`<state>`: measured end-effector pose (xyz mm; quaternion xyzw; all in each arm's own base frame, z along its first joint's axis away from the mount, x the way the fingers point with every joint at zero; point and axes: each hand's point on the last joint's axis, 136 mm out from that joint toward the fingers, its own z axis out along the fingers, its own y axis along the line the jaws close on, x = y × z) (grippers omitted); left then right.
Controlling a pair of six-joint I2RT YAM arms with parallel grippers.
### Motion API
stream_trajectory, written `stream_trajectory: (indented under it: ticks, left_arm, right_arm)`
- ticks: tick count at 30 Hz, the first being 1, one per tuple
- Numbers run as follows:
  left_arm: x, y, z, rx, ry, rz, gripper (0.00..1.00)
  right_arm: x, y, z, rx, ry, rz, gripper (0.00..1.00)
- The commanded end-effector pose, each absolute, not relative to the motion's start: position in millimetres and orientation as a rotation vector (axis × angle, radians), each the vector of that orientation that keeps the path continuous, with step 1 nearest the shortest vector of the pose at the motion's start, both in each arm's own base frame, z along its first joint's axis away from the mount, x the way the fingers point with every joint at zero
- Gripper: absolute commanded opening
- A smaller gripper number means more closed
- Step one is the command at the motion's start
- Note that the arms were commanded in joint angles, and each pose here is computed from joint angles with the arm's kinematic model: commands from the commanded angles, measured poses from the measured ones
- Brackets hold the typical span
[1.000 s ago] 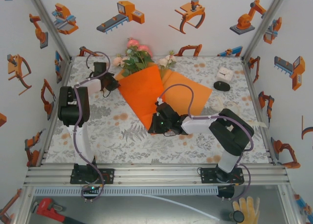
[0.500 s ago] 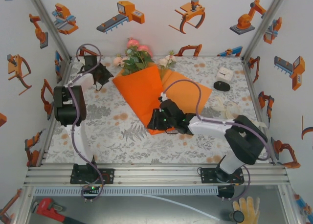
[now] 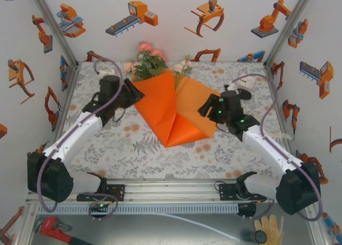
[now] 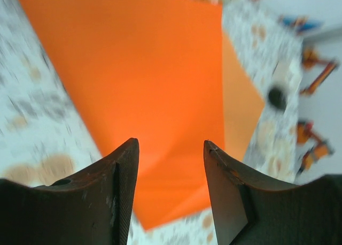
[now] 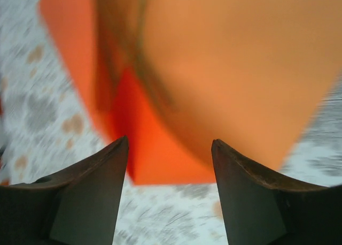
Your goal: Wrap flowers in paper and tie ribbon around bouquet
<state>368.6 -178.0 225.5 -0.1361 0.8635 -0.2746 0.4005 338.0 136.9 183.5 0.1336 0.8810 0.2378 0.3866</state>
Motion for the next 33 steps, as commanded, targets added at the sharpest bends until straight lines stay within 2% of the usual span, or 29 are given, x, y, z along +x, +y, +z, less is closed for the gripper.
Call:
stream_trajectory:
  ticks: [1, 4, 7, 10, 14, 22, 28, 33]
  left_arm:
    - [326.9, -198.0, 179.8, -0.317, 2.349, -0.6, 0.51]
    - [299.4, -233.8, 166.0, -0.188, 2.39, -0.605, 0.5]
    - [283.7, -265.1, 148.9, -0.077, 2.429, -0.619, 0.5]
    - [281.5, -281.5, 129.1, -0.024, 2.472, -0.577, 0.5]
    - [291.6, -293.8, 110.5, 0.024, 2.472, -0.513, 0.5]
    - [302.0, -309.8, 82.2, 0.05, 2.505, -0.497, 0.49]
    - [302.7, -301.2, 65.7, -0.001, 2.539, -0.419, 0.48]
    - [303.3, -291.1, 52.6, -0.02, 2.552, -0.338, 0.47]
  right_arm:
    - [336.7, 76.7, 152.4, 0.462, 2.354, 0.473, 0.61]
    - [348.2, 39.2, 132.6, 0.59, 2.374, 0.49, 0.61]
    - [361.0, 22.7, 113.7, 0.618, 2.419, 0.486, 0.61]
    - [373.5, 30.5, 104.4, 0.596, 2.464, 0.557, 0.53]
    - [365.9, 64.5, 111.5, 0.561, 2.442, 0.727, 0.47]
    - [301.1, 174.4, 150.1, 0.419, 2.329, 0.999, 0.45]
    - [281.1, 245.1, 135.8, 0.408, 2.337, 1.2, 0.45]
    - [282.8, 271.7, 99.9, 0.392, 2.411, 1.189, 0.44]
